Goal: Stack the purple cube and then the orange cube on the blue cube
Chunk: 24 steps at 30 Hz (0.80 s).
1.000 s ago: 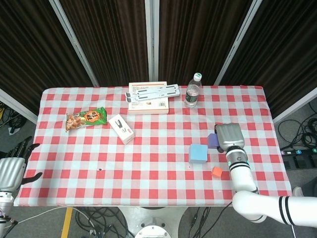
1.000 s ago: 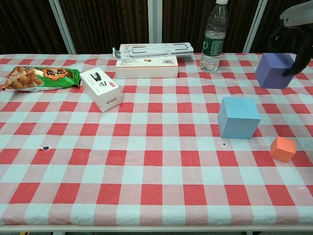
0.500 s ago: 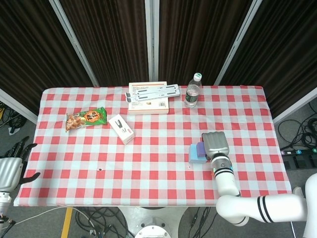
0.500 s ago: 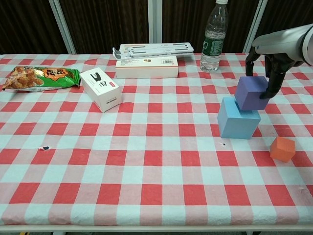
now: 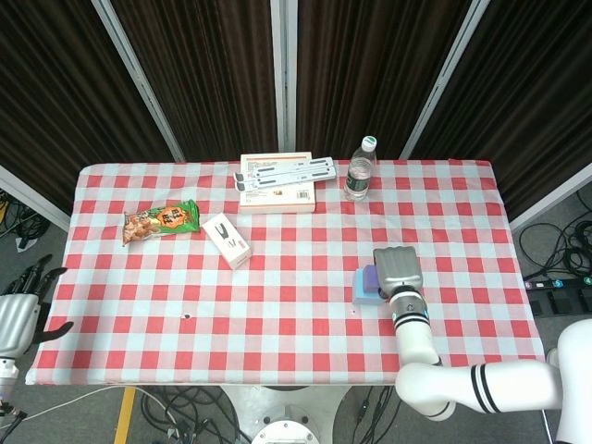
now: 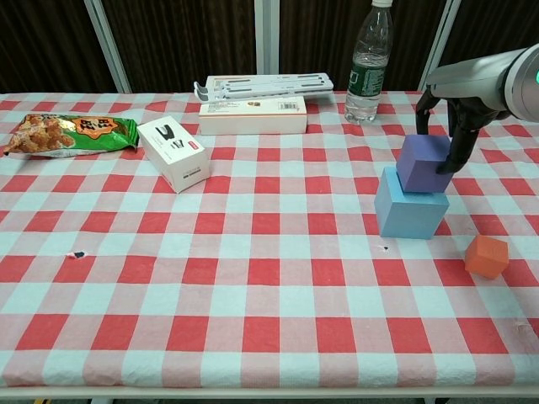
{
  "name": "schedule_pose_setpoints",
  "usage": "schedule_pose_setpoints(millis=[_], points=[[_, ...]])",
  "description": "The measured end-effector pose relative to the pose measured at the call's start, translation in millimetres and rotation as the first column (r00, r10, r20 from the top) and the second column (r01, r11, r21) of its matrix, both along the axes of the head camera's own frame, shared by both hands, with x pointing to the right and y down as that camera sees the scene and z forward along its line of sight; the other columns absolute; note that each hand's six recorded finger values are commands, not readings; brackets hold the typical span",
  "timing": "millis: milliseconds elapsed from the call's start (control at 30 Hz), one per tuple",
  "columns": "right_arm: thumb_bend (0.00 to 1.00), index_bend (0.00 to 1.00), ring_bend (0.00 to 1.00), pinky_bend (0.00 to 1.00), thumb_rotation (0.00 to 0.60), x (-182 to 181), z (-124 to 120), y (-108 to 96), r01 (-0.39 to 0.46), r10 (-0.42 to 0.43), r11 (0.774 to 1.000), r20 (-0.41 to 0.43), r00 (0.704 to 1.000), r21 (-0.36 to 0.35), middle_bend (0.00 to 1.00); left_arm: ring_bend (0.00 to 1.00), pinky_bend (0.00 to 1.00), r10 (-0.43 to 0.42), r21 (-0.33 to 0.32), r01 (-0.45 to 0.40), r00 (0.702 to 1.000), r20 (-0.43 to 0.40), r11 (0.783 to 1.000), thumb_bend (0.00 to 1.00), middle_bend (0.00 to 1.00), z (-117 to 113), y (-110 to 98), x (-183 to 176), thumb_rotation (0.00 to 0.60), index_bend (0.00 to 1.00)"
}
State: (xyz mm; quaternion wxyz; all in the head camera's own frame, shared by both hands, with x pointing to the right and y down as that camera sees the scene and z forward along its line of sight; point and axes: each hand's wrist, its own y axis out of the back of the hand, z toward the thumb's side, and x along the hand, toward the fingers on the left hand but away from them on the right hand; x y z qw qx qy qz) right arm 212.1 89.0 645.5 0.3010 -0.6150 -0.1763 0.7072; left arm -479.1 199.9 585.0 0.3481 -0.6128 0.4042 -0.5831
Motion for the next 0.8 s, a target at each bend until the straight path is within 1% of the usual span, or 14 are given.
schedule_pose_setpoints(millis=[433, 800], points=[[0.18, 0.54, 1.00, 1.00, 0.600, -2.8, -0.3, 3.8, -0.004, 0.004, 1.000, -0.033, 0.999, 0.000, 1.00, 0.13, 0.27, -0.004, 0.000, 0.004, 1.000, -0.012, 1.000, 0.05, 0.14, 0.2, -1.1, -3.5, 0.600, 0.25], [0.18, 0.54, 1.00, 1.00, 0.600, -4.9, 4.3, 5.5, -0.012, 0.012, 1.000, -0.026, 1.000, -0.012, 1.00, 0.13, 0.27, -0.004, 0.003, 0.004, 1.000, -0.009, 1.000, 0.05, 0.14, 0.0, -1.2, -5.9, 0.600, 0.25]])
